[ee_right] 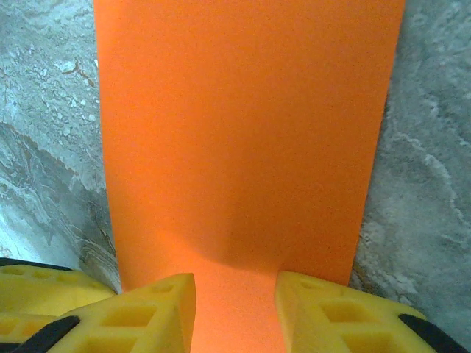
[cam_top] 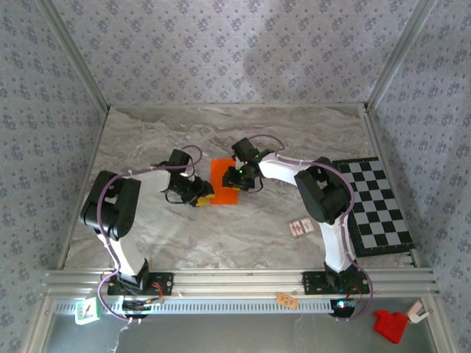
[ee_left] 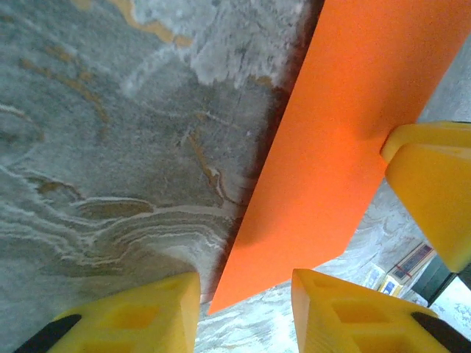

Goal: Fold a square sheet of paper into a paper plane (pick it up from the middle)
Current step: Third fold the triangle at the center of the table.

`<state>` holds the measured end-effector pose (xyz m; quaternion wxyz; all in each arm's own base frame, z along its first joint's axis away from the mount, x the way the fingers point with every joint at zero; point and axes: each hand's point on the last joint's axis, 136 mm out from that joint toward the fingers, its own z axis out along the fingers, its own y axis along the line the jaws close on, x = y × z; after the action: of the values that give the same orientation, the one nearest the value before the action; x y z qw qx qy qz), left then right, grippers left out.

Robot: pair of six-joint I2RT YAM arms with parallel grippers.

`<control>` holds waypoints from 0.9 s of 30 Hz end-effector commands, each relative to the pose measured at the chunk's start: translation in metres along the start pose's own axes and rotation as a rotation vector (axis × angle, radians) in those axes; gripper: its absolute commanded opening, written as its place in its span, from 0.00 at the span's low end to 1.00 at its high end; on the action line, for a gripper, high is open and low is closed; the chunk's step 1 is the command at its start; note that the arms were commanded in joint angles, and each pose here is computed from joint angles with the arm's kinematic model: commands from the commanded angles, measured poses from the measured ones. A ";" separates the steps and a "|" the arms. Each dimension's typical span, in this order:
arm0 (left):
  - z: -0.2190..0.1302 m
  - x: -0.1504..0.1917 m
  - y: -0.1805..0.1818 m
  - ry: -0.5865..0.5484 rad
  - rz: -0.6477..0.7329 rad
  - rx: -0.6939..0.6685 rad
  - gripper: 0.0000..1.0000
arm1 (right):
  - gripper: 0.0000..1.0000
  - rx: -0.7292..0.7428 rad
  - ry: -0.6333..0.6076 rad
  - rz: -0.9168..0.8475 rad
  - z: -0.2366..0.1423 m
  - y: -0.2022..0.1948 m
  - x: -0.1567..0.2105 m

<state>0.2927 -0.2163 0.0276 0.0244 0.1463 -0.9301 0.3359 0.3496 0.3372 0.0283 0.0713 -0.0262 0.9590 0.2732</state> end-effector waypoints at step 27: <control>0.000 0.001 -0.049 0.015 0.138 0.153 0.54 | 0.35 0.081 0.078 0.040 0.019 -0.037 0.022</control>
<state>0.2924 -0.2420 0.0407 0.0224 0.1031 -0.9230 0.3700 0.3494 0.3365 0.0273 0.0677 -0.0251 0.9577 0.2784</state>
